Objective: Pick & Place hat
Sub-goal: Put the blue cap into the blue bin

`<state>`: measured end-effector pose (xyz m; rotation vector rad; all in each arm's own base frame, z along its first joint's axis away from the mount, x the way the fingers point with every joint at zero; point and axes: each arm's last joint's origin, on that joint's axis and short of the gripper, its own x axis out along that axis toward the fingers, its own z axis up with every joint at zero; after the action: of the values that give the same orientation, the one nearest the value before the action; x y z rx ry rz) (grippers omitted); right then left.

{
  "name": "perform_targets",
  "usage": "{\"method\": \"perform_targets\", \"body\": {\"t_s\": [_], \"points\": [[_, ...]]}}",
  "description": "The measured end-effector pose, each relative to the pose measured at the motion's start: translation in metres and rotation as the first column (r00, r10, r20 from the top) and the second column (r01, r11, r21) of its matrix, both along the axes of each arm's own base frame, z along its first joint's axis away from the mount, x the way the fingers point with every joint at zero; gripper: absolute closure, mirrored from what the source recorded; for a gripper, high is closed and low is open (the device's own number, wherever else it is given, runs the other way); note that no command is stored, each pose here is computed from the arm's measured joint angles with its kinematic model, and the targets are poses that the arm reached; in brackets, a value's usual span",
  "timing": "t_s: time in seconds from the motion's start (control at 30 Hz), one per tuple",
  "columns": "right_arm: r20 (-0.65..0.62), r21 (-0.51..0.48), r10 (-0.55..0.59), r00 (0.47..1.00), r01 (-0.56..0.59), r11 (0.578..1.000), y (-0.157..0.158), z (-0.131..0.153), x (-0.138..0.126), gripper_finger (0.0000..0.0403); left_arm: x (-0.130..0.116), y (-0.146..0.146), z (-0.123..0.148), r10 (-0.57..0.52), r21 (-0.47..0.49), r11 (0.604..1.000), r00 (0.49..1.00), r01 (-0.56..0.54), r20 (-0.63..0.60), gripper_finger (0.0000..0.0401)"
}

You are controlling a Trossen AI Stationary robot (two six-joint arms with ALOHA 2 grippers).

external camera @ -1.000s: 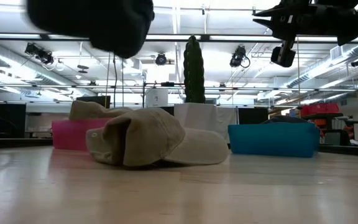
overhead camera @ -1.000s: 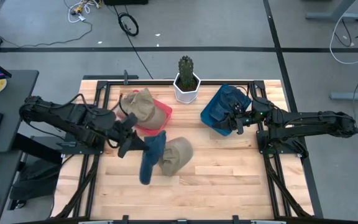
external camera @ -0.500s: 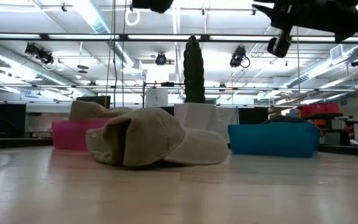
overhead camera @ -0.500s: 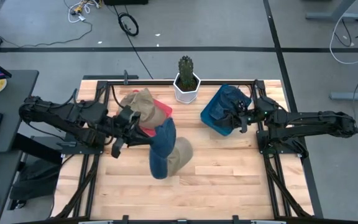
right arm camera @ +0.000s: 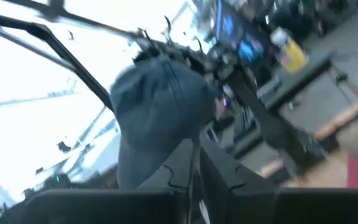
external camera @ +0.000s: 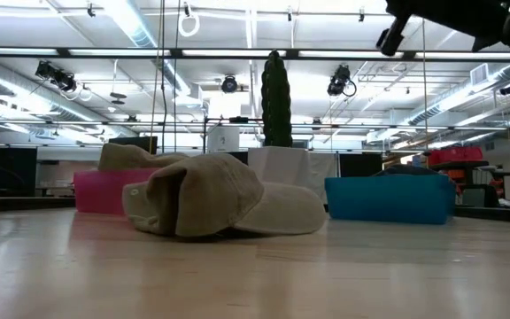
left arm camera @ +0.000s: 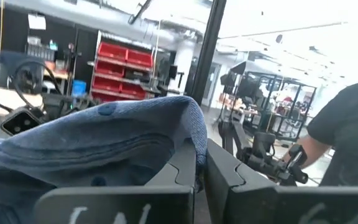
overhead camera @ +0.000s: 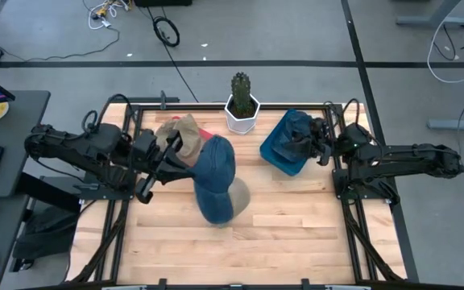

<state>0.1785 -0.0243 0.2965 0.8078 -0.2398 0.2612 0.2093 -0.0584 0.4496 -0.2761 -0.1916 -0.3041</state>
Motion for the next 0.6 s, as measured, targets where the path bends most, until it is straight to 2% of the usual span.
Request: {"method": "perform_targets", "body": {"t_s": [0.2,0.4,0.6], "points": [[0.118,-0.004,-0.039,0.992,0.04,0.999,0.0,0.011,-0.004,0.0372,-0.001,0.0,0.003,0.006,0.015,1.0,0.999,-0.006,0.036,0.039],[0.152,-0.016,-0.041,0.988,0.044,0.999,0.0,0.013,-0.006,0.0369,-0.001,0.0,0.003,0.006,0.014,1.0,0.999,-0.006,0.039,0.0388],[0.16,-0.025,-0.034,0.987,0.039,0.999,0.0,0.017,-0.005,0.0327,-0.001,0.0,0.004,0.009,0.01,1.0,0.999,-0.009,0.05,0.039]]}}
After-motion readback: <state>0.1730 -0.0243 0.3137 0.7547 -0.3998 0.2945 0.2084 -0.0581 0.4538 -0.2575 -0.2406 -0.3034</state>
